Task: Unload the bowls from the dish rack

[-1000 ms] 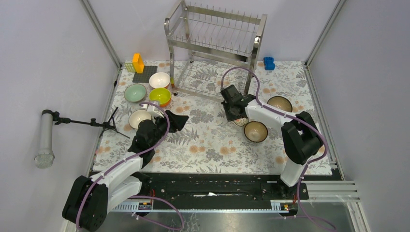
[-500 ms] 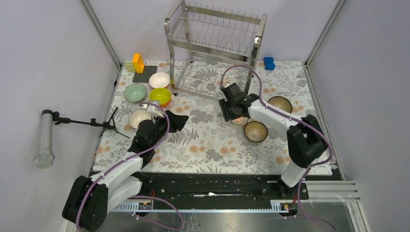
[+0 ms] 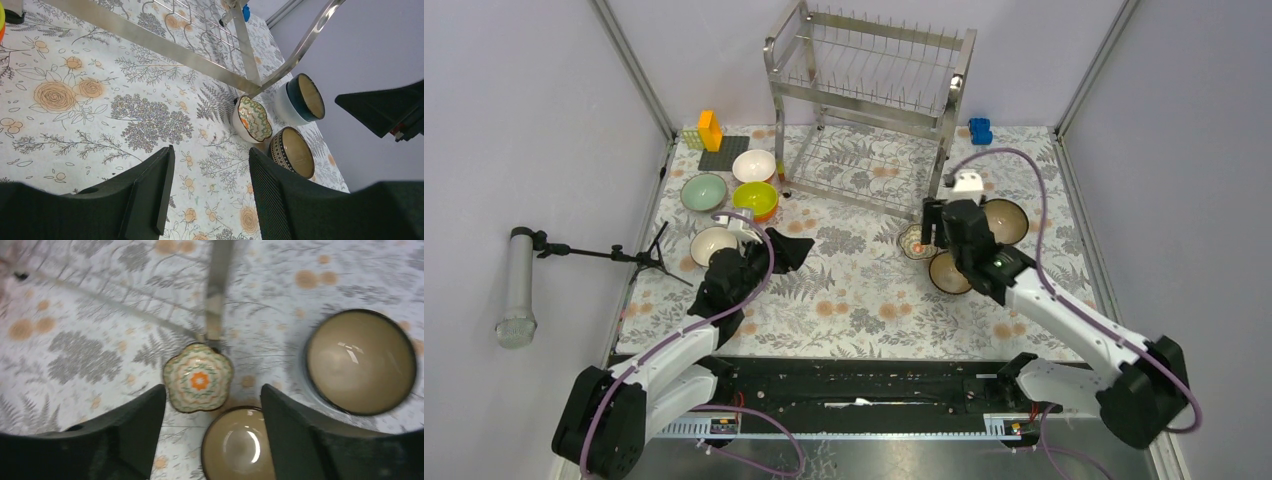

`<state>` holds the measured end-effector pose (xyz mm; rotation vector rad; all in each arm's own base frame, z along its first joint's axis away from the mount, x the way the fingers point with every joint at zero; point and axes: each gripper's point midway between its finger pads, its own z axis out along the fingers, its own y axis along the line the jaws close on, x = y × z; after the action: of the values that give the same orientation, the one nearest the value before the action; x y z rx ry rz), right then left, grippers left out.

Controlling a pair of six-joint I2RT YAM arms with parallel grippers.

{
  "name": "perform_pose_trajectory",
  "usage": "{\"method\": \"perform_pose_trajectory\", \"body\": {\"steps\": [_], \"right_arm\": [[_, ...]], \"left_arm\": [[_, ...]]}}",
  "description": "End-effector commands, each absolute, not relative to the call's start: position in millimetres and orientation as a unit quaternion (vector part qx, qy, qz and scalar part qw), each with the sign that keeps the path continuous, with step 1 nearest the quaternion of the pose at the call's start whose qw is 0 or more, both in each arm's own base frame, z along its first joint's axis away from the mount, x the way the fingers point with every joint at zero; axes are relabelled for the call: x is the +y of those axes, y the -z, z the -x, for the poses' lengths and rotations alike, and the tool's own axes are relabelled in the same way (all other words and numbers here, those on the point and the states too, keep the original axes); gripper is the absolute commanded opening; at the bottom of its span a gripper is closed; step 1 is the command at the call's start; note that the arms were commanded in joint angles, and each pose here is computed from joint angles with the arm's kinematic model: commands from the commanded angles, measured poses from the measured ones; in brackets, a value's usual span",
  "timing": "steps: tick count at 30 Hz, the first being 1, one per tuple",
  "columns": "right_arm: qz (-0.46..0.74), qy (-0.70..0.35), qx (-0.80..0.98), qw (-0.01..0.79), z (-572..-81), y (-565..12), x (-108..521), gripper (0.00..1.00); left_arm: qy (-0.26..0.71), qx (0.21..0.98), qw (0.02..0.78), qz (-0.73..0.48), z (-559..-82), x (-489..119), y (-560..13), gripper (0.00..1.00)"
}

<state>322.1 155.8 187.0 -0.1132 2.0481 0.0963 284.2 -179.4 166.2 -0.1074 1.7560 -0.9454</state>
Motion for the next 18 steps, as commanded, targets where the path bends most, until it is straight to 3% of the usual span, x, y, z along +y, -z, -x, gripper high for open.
{"method": "perform_pose_trajectory", "body": {"steps": [1,4,10,11,12,13,18], "right_arm": [[-0.092,0.038,0.793,0.601,-312,-210,89,0.85],[-0.136,0.045,0.761,0.633,-295,-209,63,0.99],[-0.076,0.043,0.731,0.677,-288,-197,58,1.0],[-0.07,0.042,0.73,0.679,-288,-196,57,1.0],[-0.07,0.044,0.729,0.679,-288,-195,54,1.0],[-0.071,0.044,0.729,0.679,-289,-194,48,1.0],[-0.055,0.03,0.728,0.683,-300,-178,33,1.0]], "left_arm": [[0.4,0.725,0.56,0.034,-283,-179,-176,0.61],[0.403,0.72,0.564,0.031,-282,-180,-179,0.61],[0.405,0.708,0.578,0.026,-277,-177,-185,0.63],[0.406,0.704,0.582,0.027,-276,-176,-187,0.74],[0.407,0.7,0.587,0.028,-275,-174,-189,0.91],[0.405,0.697,0.59,0.033,-274,-172,-190,0.98],[0.395,0.688,0.606,0.063,-274,-160,-195,0.99]]}}
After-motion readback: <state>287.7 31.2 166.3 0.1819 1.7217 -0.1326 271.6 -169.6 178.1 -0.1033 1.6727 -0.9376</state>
